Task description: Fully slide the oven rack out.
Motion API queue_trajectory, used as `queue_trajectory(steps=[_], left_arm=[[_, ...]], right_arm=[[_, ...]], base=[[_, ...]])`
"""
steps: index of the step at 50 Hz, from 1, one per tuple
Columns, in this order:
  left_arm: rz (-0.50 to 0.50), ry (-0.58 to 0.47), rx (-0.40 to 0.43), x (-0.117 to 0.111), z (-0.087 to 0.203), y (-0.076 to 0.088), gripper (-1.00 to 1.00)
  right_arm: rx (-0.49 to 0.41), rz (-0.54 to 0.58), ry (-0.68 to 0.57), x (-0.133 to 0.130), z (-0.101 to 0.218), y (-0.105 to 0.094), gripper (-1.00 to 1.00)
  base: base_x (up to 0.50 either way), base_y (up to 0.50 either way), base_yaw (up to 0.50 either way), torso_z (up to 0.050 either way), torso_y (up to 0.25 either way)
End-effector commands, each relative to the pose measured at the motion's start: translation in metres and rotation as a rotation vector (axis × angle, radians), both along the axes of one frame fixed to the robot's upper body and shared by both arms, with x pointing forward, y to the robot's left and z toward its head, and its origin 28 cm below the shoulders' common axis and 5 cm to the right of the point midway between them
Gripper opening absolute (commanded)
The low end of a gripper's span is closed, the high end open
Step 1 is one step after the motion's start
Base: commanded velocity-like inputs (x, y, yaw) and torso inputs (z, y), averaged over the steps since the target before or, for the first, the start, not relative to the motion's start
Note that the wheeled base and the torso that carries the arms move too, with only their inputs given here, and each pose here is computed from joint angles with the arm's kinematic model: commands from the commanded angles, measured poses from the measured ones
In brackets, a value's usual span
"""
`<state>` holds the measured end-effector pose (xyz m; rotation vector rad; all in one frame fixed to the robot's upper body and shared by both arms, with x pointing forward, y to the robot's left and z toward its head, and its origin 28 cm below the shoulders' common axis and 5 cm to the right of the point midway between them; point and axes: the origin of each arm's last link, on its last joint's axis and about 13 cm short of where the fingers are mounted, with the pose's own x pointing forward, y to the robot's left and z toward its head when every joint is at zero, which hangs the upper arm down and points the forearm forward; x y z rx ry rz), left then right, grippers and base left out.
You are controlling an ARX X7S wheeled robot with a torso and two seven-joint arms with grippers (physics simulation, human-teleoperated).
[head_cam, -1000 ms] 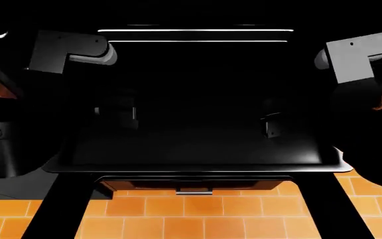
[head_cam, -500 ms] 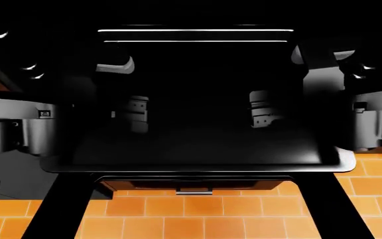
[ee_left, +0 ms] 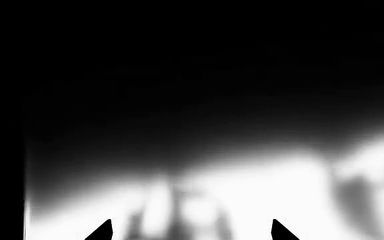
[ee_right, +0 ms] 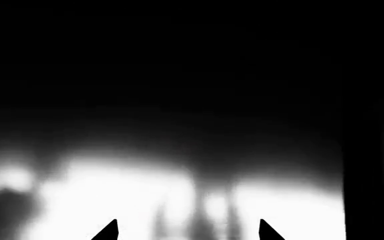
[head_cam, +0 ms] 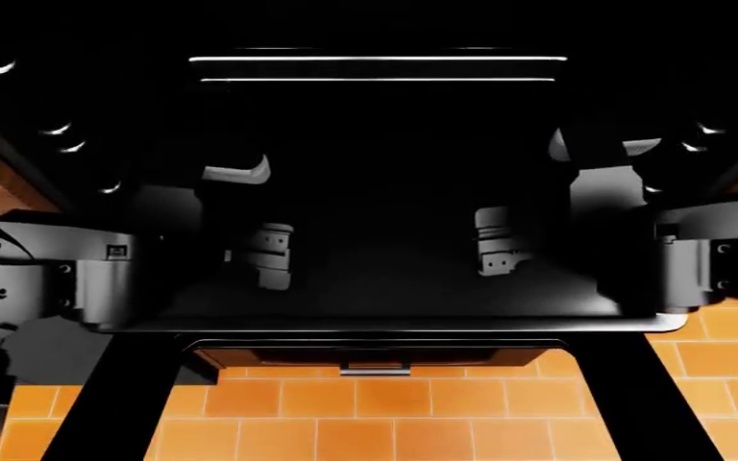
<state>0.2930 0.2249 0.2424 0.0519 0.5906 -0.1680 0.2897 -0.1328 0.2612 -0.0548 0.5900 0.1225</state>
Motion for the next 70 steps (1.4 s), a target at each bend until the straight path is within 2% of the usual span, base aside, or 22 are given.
queue_trajectory(steps=[1,18,36,52,67,70], left_arm=[[0.001,0.044,0.011,-0.001,-0.017,0.000,1.00],[0.017,0.078,-0.002,0.001,-0.046,0.001,1.00],[0.042,0.161,0.026,-0.016,-0.073,0.009,1.00],[0.048,0.201,0.027,-0.012,-0.083,0.009,1.00],[0.042,0.373,0.097,-0.025,-0.112,0.011,1.00],[0.052,0.404,0.075,-0.026,-0.115,0.012,1.00]], right_arm=[[0.015,-0.005,0.062,-0.004,-0.026,0.000,1.00],[0.027,-0.012,0.112,-0.007,-0.063,-0.003,1.00],[0.004,-0.008,0.193,-0.024,-0.086,-0.004,1.00],[0.016,-0.023,0.214,-0.024,-0.098,-0.009,1.00],[-0.005,-0.022,0.356,-0.043,-0.124,-0.012,1.00],[-0.006,-0.018,0.378,-0.046,-0.129,-0.012,1.00]], base=[[0.00,0.00,0.00,0.000,0.000],[0.00,0.00,0.00,0.000,0.000],[0.00,0.00,0.00,0.000,0.000],[0.00,0.00,0.00,0.000,-0.004],[0.00,0.00,0.00,0.000,-0.012],[0.00,0.00,0.00,0.000,-0.013]])
